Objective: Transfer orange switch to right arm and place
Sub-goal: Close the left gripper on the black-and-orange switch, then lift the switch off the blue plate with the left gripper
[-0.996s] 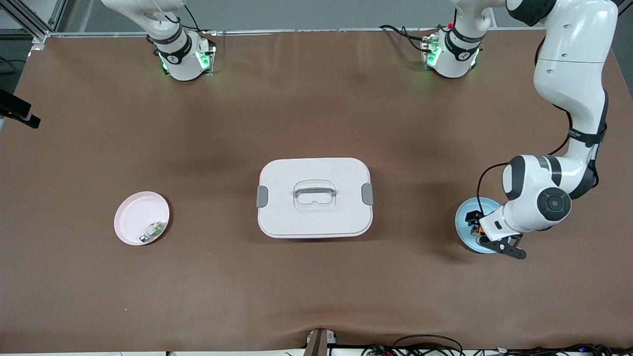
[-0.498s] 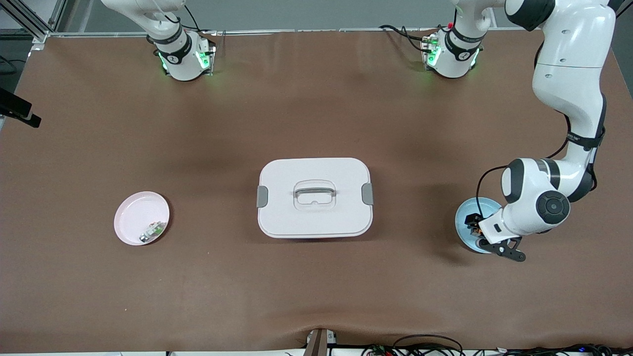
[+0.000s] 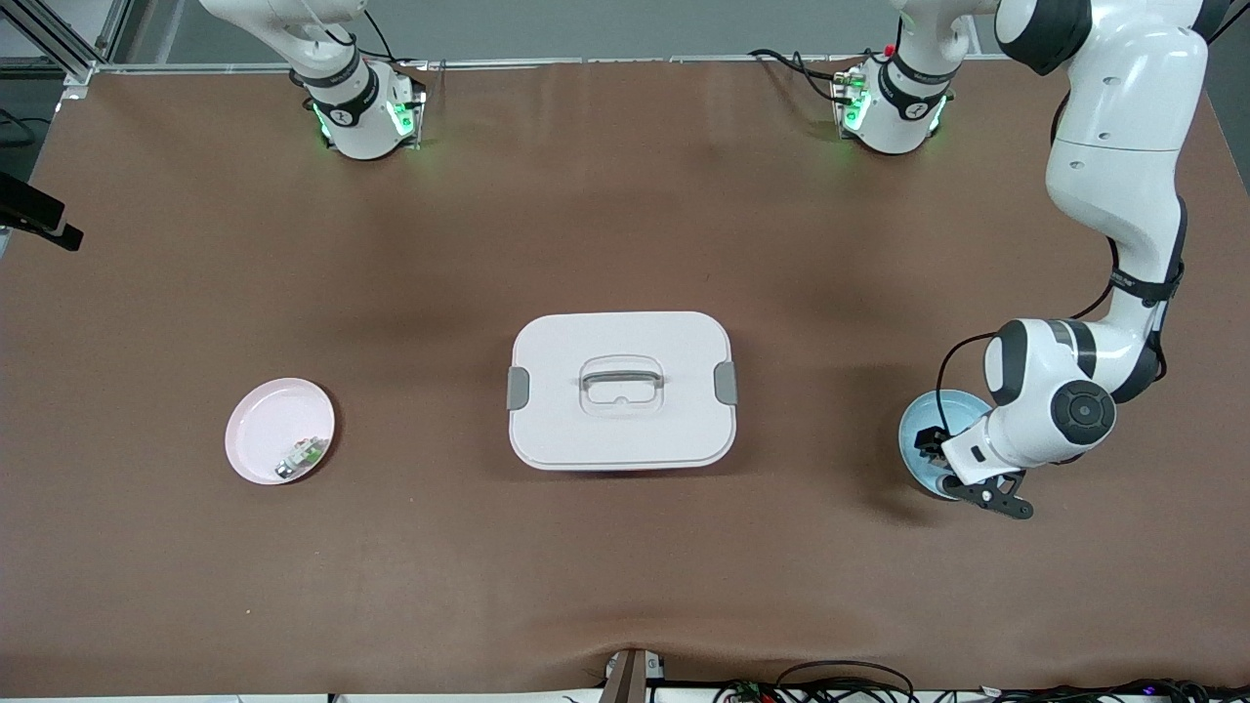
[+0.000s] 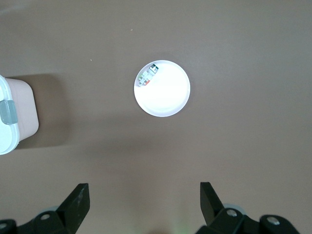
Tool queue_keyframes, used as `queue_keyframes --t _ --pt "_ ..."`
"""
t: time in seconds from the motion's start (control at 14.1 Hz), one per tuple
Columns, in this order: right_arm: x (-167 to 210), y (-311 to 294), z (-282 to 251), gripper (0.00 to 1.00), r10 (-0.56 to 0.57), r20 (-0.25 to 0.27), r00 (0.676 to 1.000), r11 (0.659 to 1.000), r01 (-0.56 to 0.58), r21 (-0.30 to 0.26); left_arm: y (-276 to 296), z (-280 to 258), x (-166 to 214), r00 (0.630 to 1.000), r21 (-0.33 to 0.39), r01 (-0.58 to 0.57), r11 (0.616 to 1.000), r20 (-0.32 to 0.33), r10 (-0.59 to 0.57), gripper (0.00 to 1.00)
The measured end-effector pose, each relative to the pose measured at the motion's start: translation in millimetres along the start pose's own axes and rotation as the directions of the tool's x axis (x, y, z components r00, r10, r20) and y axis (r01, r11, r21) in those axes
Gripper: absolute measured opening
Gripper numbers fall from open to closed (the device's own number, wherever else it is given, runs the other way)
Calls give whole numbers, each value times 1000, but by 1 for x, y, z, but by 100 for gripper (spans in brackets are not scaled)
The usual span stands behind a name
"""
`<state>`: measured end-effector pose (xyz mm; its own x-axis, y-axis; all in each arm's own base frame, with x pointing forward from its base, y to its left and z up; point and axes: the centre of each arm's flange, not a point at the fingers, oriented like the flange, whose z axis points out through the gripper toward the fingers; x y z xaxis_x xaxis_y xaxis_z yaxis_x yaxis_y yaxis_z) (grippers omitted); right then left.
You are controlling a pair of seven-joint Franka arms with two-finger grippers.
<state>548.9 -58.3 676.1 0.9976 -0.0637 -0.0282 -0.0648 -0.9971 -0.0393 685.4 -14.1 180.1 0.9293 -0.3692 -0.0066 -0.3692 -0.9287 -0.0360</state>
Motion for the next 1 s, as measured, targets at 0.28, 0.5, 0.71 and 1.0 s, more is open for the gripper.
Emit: queue_keyframes --t 0.28,0.5,0.71,1.0 --pt "0 1 0 100 1 0 1000 1000 -1 -1 -1 1 0 1000 1 4 1000 -4 -4 100" --pt "0 1 0 100 2 0 1000 1000 -2 -1 -2 -2 2 999 3 38 999 -9 -38 93" --pt "0 1 0 100 3 0 1000 1000 -3 -1 -1 -2 3 999 3 48 999 -11 -48 78" --pt "0 2 0 100 3 0 1000 1000 -3 -1 0 -2 4 997 3 78 997 -11 -78 74"
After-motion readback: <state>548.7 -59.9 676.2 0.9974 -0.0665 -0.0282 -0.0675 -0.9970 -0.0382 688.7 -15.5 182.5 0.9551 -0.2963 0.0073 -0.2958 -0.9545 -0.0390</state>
